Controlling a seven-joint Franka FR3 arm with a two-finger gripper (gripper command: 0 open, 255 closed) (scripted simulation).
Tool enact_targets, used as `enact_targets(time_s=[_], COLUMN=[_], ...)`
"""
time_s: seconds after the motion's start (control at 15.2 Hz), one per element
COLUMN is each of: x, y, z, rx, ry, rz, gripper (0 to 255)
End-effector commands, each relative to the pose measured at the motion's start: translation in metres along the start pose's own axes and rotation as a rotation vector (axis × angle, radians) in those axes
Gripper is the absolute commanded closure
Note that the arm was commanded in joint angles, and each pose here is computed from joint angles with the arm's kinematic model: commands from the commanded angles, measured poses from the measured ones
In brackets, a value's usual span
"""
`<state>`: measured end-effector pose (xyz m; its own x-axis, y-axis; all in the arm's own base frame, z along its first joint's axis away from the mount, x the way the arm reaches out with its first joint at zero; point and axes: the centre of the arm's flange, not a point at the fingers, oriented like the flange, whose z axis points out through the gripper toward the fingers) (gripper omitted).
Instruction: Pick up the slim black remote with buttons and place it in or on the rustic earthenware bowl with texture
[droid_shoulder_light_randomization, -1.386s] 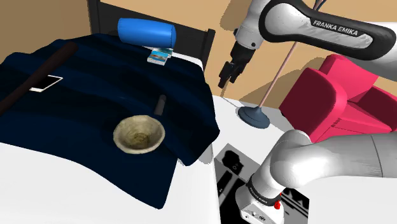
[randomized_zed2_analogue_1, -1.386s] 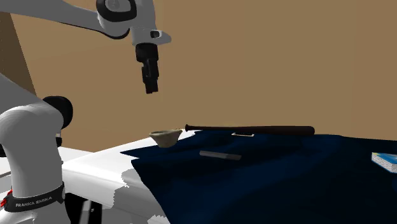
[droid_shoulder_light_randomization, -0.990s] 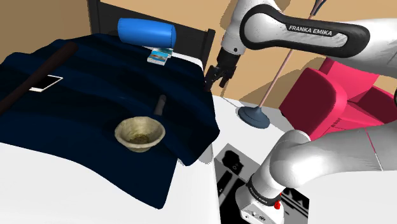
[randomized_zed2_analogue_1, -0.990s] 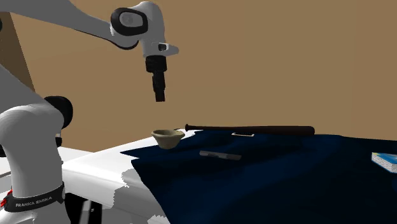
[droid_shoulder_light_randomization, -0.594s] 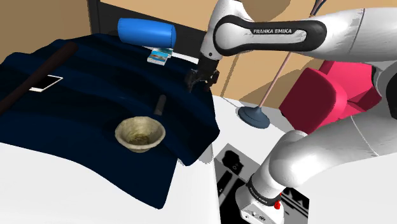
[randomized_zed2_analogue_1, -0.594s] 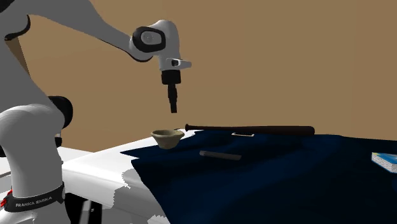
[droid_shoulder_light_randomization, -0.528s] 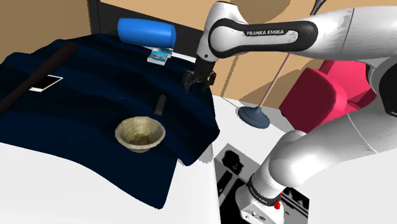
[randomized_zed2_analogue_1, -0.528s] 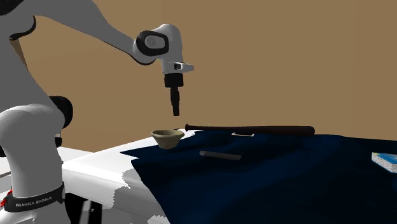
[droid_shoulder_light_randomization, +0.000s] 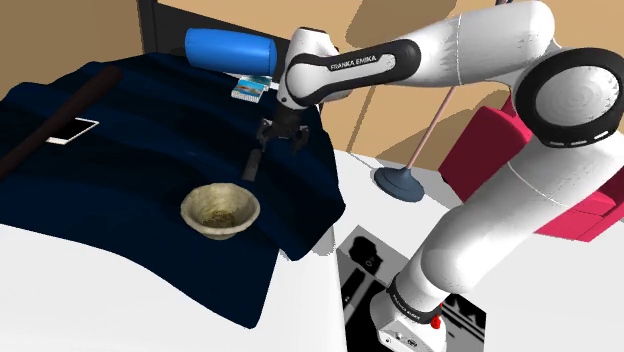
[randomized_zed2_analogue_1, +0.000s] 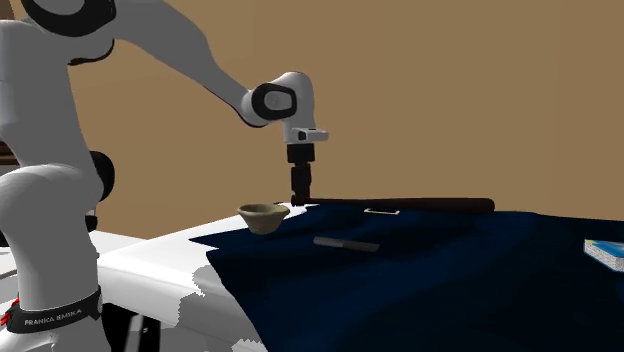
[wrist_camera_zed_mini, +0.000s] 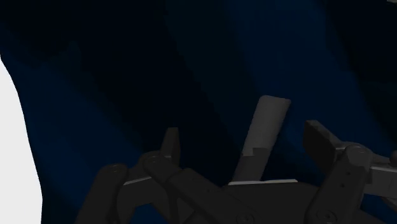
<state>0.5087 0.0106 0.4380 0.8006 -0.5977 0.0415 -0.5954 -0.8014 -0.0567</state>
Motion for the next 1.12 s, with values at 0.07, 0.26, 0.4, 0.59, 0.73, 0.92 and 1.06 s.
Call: enact_targets(time_s=[0.07, 0.26, 0.4, 0.59, 0.73, 0.92, 1.06], x=[0.028, 0.055, 0.074, 0.096, 0.096, 0.096, 0.095], y=[-0.016, -0.029, -0.036, -0.044, -0.044, -0.044, -0.044], z=[0.026, 0.052, 0.069, 0.09, 0.101, 0.117, 0.13], rx=[0.006, 0.011, 0.015, 0.019, 0.019, 0.019, 0.019], ry=[-0.007, -0.015, -0.02, -0.026, -0.026, -0.026, -0.026], rz=[0.102, 0.2, 0.265, 0.343, 0.343, 0.343, 0.343], gripper=[0, 0, 0, 0, 0, 0, 0])
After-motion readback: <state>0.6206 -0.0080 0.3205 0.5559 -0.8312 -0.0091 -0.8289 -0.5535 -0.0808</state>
